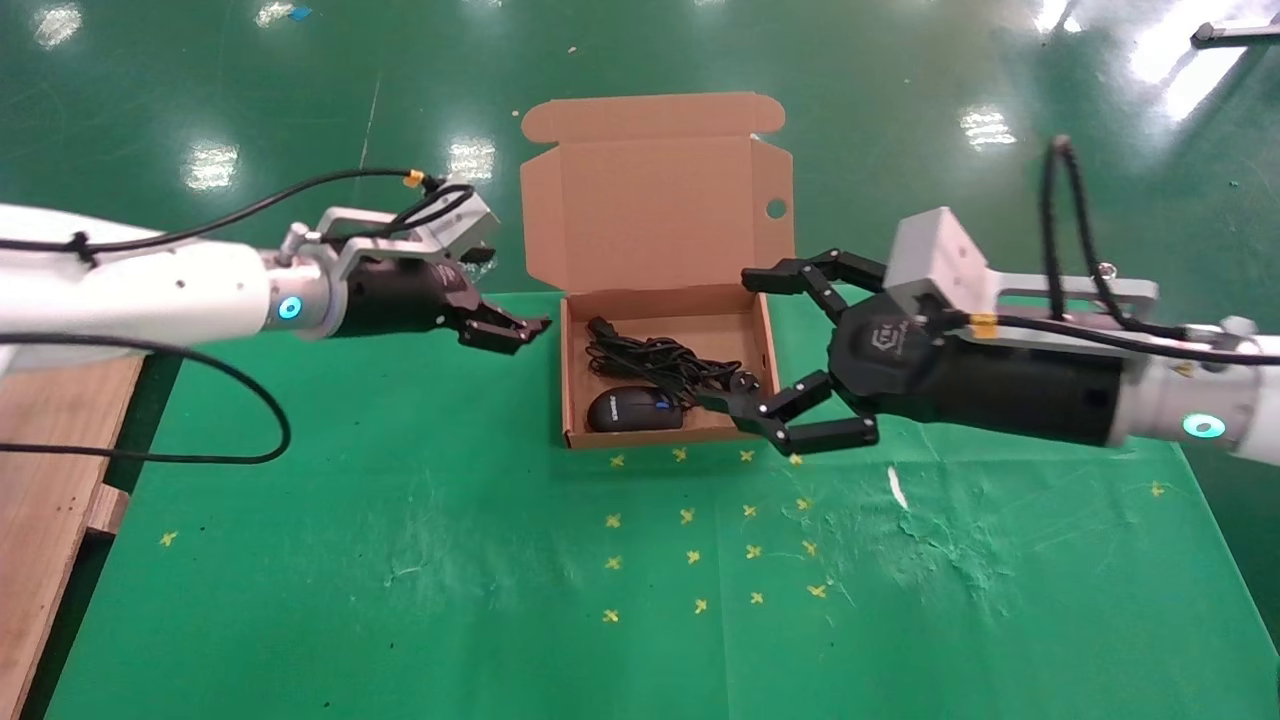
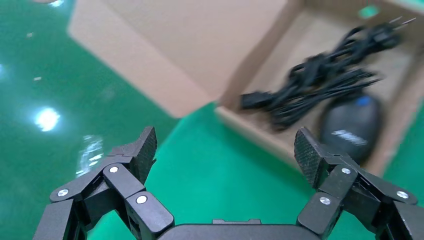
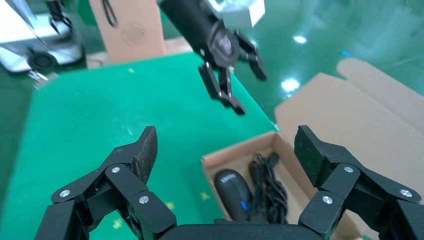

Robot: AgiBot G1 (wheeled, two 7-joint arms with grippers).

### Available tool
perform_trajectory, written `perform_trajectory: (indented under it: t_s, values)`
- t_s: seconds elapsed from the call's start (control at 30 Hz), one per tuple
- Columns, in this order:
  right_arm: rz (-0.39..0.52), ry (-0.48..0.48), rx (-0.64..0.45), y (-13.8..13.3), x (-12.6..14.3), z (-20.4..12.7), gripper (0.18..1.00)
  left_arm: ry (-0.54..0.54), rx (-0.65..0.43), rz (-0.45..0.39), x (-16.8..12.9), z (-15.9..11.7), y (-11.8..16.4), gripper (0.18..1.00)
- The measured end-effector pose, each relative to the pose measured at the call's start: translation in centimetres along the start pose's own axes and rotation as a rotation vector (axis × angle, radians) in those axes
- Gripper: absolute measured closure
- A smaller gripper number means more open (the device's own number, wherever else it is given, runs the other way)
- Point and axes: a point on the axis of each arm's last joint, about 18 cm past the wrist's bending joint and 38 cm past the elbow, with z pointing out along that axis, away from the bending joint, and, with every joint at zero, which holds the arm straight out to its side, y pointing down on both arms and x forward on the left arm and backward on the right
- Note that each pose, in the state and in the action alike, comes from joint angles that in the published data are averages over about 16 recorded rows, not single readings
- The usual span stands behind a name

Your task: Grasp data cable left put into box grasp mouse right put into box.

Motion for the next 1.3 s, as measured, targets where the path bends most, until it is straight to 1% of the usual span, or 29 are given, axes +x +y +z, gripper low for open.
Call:
perform_trajectory:
  t_s: [0.33,0.67,0.97,1.3]
  values:
    - [0.043,-0.062,0.087,-1.8,-2.8,-3.1,0.181,0.149,0.133,-0.092,2.8,-2.9,1.1,0.184]
    - [0.076,-0.145,0.159,-4.0,-5.9,-6.2,0.178,0.276,0.28,-0.13,5.1,-7.2,1.4,0.184]
    - [0.092,-0.201,0.192,-5.3,-7.8,-7.8,0.178,0.377,0.413,-0.116,7.0,-12.1,1.2,0.184]
    - [0.095,-0.211,0.198,-5.5,-8.1,-8.0,0.178,0.482,0.55,-0.048,9.3,-18.2,0.8,0.184]
